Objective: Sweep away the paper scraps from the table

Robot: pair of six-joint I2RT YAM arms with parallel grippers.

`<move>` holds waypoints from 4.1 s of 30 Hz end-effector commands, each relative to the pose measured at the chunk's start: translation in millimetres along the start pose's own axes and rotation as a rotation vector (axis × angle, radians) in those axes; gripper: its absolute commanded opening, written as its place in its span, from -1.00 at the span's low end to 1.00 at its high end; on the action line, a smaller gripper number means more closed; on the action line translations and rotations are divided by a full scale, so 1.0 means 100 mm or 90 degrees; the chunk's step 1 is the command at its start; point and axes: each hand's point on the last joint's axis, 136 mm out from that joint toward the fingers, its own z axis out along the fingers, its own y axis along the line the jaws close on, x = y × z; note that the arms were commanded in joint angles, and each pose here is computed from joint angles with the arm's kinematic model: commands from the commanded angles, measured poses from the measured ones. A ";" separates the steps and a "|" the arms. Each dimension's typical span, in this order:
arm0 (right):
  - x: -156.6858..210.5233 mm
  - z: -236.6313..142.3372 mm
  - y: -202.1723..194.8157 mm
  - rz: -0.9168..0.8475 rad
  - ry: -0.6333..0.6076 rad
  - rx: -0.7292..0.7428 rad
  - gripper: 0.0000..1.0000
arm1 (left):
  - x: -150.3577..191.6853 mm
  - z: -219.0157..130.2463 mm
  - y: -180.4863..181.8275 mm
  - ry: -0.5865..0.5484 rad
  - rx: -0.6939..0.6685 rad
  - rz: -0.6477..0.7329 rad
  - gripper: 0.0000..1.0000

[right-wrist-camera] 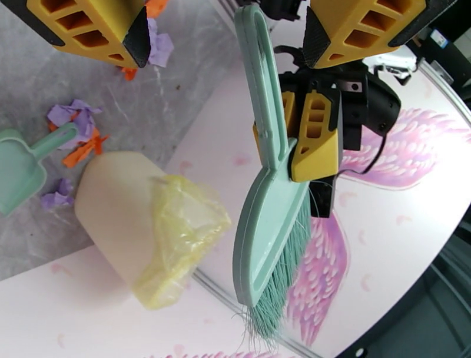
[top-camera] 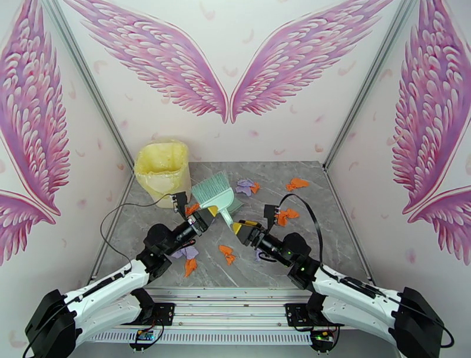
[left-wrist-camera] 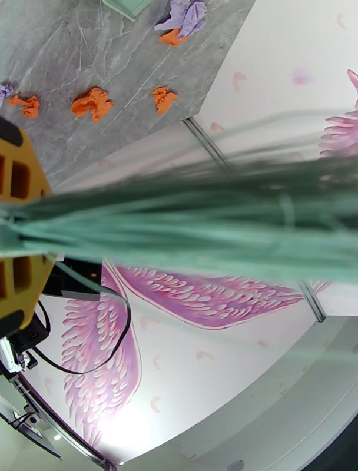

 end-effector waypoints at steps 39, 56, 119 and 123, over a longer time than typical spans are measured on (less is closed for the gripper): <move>-0.24 0.51 0.50 0.130 -0.072 -0.216 -0.16 | -0.08 -0.05 0.17 -0.143 -0.029 -0.008 -1.00; -0.27 0.56 0.49 0.139 -0.083 -0.212 -0.40 | 0.01 -0.07 0.20 -0.174 -0.053 -0.010 -1.00; -0.49 -1.35 -0.71 -0.295 0.120 0.605 -1.00 | -0.16 0.17 2.30 0.491 -0.480 0.526 0.95; -0.38 -1.31 -0.77 -0.280 0.135 0.596 -1.00 | -0.09 0.14 2.44 0.517 -0.449 0.500 0.85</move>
